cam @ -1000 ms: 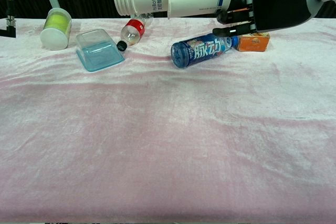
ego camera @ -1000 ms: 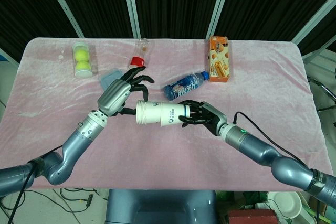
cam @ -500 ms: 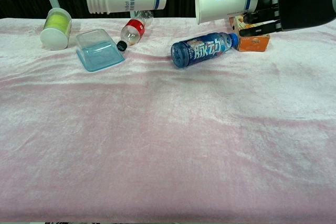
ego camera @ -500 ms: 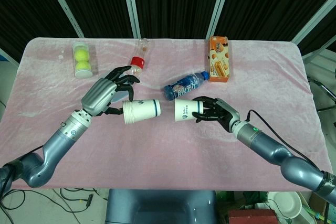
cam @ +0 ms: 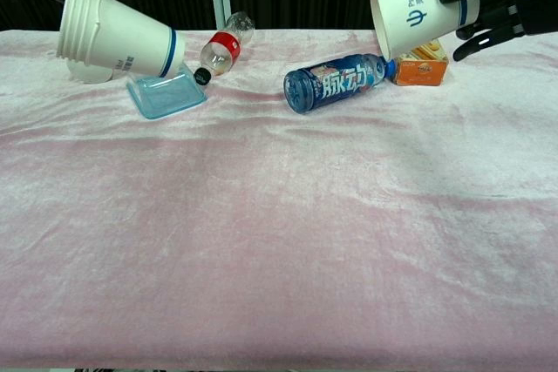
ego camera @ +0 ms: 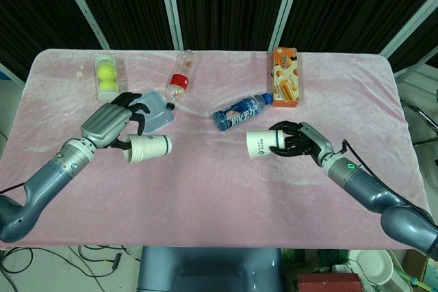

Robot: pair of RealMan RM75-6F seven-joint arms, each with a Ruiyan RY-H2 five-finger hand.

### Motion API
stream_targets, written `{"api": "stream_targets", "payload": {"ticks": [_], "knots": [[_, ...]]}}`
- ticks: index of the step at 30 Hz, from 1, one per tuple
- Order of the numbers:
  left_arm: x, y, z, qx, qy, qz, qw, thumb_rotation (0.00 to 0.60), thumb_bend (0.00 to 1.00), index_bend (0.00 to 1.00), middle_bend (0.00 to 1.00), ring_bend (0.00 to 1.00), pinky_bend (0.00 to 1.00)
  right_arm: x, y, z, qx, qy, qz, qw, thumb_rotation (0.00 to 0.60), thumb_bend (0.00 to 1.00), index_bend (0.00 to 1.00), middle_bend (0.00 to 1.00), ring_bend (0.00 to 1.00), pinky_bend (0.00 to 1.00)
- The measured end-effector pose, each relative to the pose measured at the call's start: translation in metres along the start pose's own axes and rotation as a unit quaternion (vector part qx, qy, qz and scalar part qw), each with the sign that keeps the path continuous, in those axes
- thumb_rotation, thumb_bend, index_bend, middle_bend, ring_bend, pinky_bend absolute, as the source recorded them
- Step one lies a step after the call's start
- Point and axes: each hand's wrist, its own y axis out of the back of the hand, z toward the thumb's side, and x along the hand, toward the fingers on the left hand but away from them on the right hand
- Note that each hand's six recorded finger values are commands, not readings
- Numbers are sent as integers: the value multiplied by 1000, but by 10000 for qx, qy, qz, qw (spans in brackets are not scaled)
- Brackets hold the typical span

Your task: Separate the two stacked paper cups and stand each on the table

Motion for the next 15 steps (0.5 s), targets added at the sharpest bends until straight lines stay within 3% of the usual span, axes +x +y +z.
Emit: {"api": "stream_targets", "payload": {"ticks": [8,15], "knots": [[-17,-4,-35,642,801,-734,9920,600,669,621,218,0,0,0,7,-14,1092,-33,-257,9937,600,355,665,464,604,459],[-33,-14,-61,1014,1351,-1272,9774,600,669,611,197,0,0,0,11,-18,2287,166,-635,9713,600,355,669,461,603,459]]}}
